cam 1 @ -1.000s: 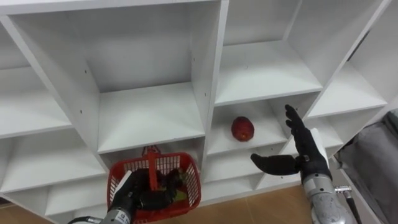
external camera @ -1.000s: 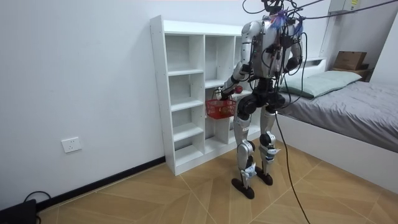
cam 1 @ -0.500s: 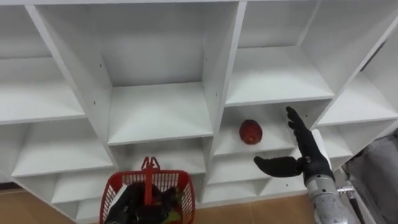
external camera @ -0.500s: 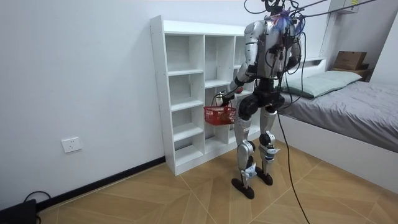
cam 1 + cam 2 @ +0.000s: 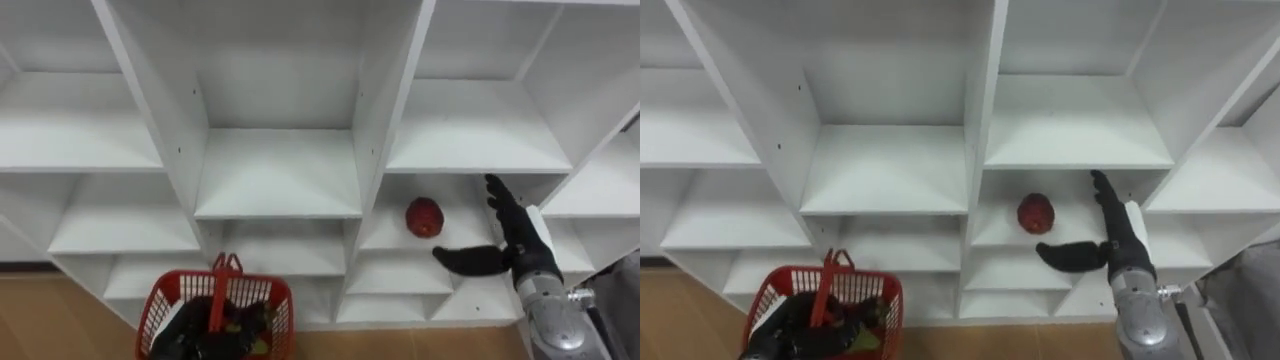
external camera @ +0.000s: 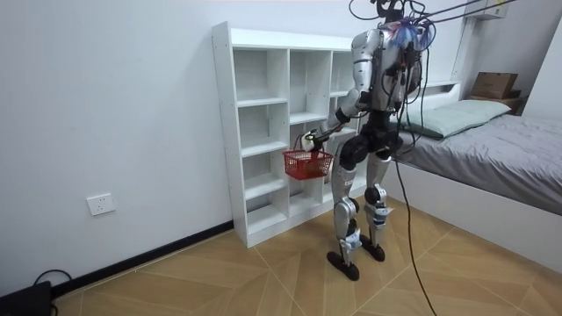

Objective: Collect fruits from the closet

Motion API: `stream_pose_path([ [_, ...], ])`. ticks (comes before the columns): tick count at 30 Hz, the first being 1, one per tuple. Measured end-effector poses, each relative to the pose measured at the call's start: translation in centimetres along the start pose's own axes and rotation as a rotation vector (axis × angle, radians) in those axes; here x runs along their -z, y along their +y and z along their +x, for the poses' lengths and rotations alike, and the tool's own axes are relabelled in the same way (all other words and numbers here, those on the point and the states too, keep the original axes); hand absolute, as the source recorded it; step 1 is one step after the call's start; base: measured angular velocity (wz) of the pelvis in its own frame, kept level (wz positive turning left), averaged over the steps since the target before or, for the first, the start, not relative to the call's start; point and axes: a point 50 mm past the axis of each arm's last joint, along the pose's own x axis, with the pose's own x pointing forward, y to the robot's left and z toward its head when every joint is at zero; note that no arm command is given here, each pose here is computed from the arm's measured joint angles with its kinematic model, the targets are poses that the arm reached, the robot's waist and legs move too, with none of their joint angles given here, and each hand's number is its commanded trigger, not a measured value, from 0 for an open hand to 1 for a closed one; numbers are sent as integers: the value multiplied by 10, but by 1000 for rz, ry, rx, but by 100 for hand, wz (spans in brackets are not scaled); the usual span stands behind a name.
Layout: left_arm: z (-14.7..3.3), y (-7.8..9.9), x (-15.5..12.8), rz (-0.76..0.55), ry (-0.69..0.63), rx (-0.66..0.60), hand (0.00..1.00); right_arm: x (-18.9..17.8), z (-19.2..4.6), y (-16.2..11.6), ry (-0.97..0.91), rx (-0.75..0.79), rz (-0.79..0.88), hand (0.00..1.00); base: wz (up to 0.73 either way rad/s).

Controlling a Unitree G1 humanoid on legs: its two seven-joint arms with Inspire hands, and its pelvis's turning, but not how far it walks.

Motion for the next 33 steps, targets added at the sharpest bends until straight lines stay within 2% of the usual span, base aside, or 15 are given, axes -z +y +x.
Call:
stream_pose_path([
  [6,1,-5,2,25,12,32,100,5,7,-2,36,4,-14,0,15],
  [17,9,-7,-7,33,-9,60,100,-15,34,-14,10,72,-27,0,7],
  [26,14,-21,-7,37,3,128,100,-27,43,-14,-30,107,-95,0,-2],
  [33,19,-25,-9,52,16,148,100,-30,44,-16,-41,158,-94,0,0],
])
